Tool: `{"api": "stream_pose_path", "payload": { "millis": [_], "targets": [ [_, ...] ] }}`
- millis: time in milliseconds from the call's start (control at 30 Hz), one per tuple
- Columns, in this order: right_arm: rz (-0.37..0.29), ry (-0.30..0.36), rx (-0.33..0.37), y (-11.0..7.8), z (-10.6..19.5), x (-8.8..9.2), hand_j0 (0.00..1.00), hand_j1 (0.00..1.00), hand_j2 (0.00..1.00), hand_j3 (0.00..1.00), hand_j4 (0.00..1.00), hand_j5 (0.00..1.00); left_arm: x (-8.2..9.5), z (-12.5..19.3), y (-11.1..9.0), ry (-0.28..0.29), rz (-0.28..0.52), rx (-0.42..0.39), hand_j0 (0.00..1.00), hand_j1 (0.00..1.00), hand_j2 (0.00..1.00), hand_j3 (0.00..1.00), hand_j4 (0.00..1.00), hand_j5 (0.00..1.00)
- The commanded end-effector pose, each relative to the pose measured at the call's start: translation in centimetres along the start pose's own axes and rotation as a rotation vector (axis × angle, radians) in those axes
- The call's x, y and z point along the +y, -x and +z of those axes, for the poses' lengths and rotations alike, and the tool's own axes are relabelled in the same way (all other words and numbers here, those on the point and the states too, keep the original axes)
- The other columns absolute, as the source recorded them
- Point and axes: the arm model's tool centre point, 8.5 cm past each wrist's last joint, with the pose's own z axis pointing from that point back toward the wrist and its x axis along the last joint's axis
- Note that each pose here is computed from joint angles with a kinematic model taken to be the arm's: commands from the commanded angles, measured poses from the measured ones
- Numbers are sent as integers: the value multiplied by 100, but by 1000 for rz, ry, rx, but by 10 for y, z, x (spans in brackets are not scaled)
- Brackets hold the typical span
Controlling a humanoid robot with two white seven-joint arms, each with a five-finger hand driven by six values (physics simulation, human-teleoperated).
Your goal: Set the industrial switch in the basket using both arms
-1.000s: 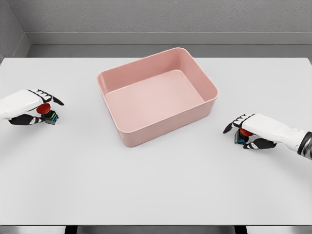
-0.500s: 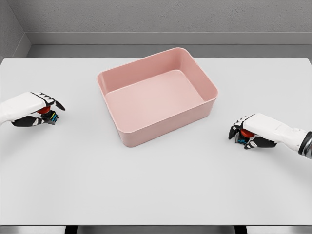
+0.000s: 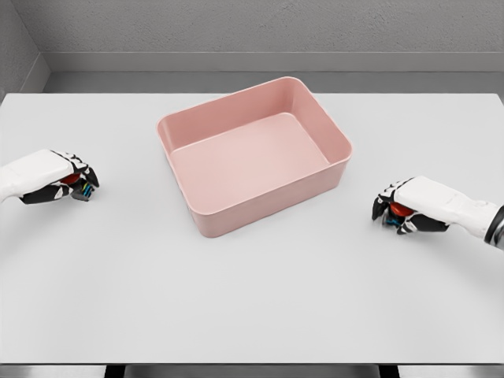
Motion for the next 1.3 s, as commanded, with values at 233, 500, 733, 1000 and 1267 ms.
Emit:
{"api": "stream_pose_path", "payload": {
  "millis": [233,500,733,1000,1267],
  "targets": [
    [33,31,-2,4,7,-27,42,42,42,42,42,42,3,0,0,-5,0,0,47,47,47,47,47,47],
    [58,83,-17,5,14,-60,42,42,42,42,42,42,8,-1,-2,-7,-6,-8,47,47,47,47,47,47],
    [101,141,-39,1,11,-93,42,42,42,42,42,42,18,0,-2,-21,-22,-10,47,47,47,47,47,47],
    [112,144,-51,-2,7,-98,39,39,39,39,39,39,30,-3,-11,-38,-48,-41,47,47,47,47,47,47],
    [130,172,-119,-16,-11,-118,39,39,39,39,39,39,47,-6,-19,-62,-75,-67,46,46,46,46,46,46]
  ]
}}
